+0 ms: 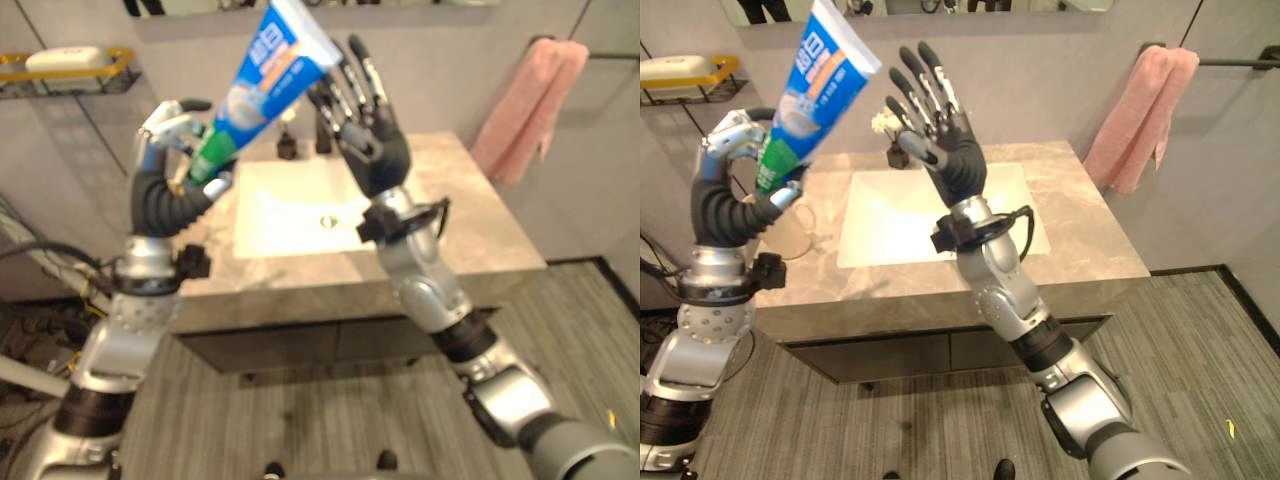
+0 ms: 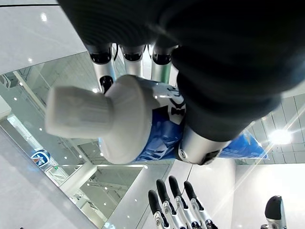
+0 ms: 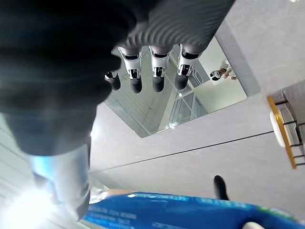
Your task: Put brush and paste in cup on sink, flatten towel.
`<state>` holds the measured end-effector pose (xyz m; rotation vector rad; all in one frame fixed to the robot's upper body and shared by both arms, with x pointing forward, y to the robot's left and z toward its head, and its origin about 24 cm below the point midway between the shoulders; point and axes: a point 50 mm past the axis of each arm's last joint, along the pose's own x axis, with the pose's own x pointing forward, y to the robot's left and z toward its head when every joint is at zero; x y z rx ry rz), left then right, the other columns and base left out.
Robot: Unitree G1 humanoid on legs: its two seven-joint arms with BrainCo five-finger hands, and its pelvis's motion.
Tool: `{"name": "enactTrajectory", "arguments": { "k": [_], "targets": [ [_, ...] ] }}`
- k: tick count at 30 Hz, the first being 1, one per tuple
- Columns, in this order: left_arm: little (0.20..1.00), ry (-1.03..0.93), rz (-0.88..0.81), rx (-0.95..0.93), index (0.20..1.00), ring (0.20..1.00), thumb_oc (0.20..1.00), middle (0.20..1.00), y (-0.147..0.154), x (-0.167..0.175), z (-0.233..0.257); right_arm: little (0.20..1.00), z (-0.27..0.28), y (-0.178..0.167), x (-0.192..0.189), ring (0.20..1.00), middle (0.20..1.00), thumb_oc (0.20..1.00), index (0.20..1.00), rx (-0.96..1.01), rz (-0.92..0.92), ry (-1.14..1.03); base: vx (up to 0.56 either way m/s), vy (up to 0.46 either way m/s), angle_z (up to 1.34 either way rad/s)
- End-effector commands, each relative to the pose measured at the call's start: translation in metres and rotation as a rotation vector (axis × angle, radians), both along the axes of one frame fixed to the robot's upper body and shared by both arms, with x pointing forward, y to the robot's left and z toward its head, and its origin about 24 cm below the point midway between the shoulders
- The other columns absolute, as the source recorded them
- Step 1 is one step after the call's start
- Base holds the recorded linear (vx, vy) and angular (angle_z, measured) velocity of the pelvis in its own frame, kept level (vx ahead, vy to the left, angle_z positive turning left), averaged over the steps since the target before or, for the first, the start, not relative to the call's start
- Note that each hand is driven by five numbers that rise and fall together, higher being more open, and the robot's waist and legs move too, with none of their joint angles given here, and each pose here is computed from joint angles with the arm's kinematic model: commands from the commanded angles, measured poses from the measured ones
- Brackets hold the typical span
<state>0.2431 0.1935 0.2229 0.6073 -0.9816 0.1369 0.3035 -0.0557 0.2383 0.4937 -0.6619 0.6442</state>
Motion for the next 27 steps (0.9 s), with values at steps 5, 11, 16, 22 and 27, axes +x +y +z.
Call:
{"name": "enactTrajectory", "arguments": {
  "k": [5,11,16,22,27],
  "targets": [
    [0.2,-0.115,-0.032,0.084,0.2,0.2,0.2,0.2,0.001,-0.013,0.024,1.0,0.053,0.003,-0.024,1.0,1.0,1.0,1.0,0.032,0.019,-0.274,0.0,0.0,0.0],
    [0.2,-0.076,-0.046,0.116,0.2,0.2,0.2,0.2,0.001,-0.013,0.02,1.0,0.057,0.005,-0.023,1.0,1.0,1.0,1.0,0.003,0.014,-0.29,0.0,0.0,0.0],
    [0.2,-0.05,-0.016,0.171,0.2,0.2,0.2,0.2,0.002,-0.01,0.016,1.0,0.048,0.01,-0.018,1.0,1.0,1.0,1.0,-0.077,0.035,-0.253,0.0,0.0,0.0],
    [0.2,-0.012,0.02,0.268,0.2,0.2,0.2,0.2,0.001,-0.006,0.01,1.0,0.033,0.014,-0.007,1.0,1.0,1.0,1.0,-0.145,0.076,-0.156,0.0,0.0,0.0],
    [0.2,0.017,0.03,0.331,0.2,0.2,0.2,0.2,-0.001,-0.002,0.006,1.0,0.031,0.014,-0.004,1.0,1.0,1.0,1.0,-0.231,0.082,-0.146,0.0,-0.003,-0.02]
  ]
}}
